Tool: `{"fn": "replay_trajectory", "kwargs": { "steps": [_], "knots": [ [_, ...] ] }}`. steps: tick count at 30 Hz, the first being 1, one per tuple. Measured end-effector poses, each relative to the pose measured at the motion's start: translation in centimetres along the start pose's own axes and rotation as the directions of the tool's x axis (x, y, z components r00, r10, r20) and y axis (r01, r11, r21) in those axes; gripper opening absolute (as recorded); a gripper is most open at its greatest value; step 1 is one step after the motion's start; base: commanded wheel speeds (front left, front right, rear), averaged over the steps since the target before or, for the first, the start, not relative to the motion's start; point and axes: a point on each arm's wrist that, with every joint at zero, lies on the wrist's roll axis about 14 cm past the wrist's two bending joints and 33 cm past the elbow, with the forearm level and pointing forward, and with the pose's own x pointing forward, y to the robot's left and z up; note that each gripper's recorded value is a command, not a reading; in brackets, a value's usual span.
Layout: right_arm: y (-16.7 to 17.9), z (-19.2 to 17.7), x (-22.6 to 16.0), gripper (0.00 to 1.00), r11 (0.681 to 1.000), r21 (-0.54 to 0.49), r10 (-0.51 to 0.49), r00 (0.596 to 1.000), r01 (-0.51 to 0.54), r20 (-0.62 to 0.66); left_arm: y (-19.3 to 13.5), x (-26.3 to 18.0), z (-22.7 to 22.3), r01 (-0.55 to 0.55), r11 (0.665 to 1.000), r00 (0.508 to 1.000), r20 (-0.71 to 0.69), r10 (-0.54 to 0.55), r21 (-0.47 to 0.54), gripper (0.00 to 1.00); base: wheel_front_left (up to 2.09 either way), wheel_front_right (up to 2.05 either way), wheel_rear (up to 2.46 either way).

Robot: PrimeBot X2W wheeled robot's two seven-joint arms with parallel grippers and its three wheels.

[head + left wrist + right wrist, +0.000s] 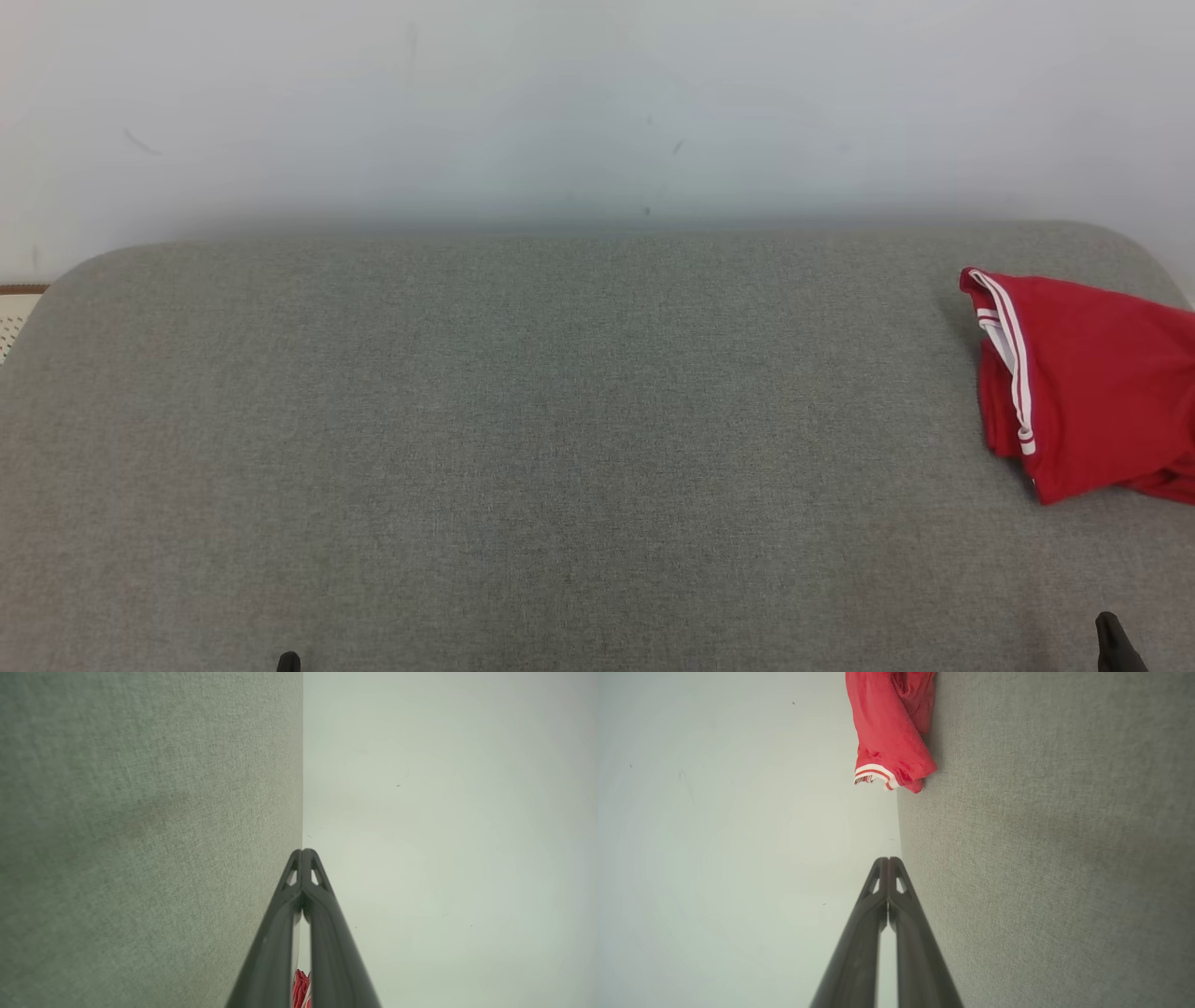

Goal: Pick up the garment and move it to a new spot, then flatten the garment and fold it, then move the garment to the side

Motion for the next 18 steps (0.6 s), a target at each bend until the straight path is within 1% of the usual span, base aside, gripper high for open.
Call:
{"fn": "replay_trajectory", "kwargs": {
  "steps": [18],
  "knots": [
    [0.0, 0.01, 0.0, 0.0, 1.0, 0.0, 0.0, 1.0, 0.0, 0.0, -0.01, 0.0, -0.01, 0.0, 1.0, 1.0, 0.0, 0.0, 0.0, 0.0, 0.0, 0.0, 0.0]
  ]
}}
